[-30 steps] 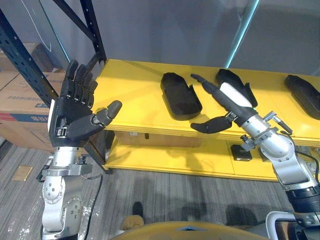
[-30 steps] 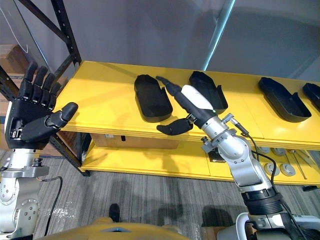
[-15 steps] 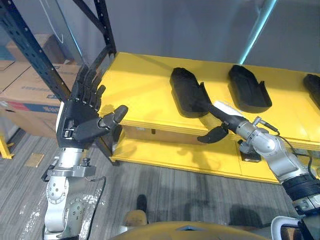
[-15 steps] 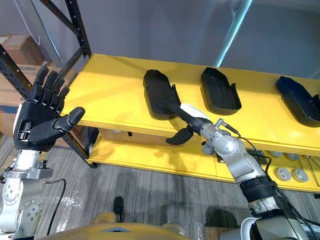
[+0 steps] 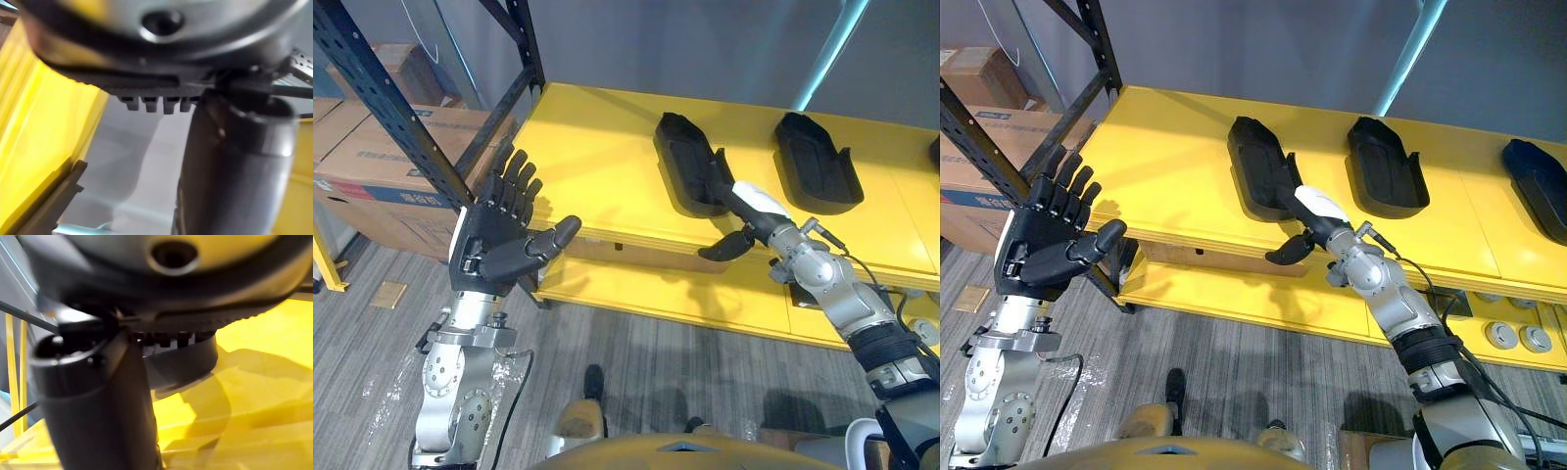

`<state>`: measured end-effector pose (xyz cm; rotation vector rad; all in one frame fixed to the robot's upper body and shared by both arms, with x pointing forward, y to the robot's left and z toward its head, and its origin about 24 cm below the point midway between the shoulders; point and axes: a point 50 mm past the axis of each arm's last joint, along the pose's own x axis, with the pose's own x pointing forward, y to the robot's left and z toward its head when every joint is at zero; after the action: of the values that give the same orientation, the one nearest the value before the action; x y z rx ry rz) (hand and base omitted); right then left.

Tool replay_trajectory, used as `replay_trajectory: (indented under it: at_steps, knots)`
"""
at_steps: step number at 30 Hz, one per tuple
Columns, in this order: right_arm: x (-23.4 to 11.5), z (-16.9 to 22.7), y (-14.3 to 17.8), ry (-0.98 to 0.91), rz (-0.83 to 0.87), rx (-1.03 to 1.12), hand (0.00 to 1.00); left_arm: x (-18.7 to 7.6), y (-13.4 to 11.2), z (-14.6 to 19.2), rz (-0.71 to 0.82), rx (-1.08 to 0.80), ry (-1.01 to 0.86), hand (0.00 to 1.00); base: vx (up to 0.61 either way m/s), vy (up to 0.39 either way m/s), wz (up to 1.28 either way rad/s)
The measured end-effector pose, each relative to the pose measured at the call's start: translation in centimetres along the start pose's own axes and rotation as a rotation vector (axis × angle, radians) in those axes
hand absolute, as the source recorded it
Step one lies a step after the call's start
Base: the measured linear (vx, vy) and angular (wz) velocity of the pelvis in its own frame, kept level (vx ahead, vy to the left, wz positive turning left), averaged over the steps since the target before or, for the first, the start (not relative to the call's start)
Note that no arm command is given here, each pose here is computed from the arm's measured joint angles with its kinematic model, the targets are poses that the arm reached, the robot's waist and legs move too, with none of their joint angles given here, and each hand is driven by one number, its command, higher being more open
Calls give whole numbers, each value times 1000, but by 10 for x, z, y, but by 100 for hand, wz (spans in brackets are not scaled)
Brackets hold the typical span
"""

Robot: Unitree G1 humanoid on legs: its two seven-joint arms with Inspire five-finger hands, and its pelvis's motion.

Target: Walk over and take three plastic housings, then place them on the shelf

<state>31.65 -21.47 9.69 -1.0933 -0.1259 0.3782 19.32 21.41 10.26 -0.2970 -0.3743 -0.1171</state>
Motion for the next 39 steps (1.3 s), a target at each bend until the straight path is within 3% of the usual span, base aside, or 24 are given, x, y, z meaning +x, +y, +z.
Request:
replay_trajectory:
  at_steps: [1,10,11,20,39]
  knots:
    - [2,0,-1,-3,3,-3,0,0,0,-1,1,-1,3,100,0,0,0]
    - [8,11,0,-52,9,32,0,-1,-1,-2,-28,-5,10,100,-34,-13,0]
    - [13,12,-3,-44,0,53,100,-1,-2,-3,-40,-8,16,100,-51,-9,3]
    - [24,17,-5,-76,57,339,100,-4,-1,-8,-40,-18,63,100,-11,-16,6]
    - [32,7,1,73,2,216,100,-8,-2,-23,-23,-58,137,100,3,-7,0]
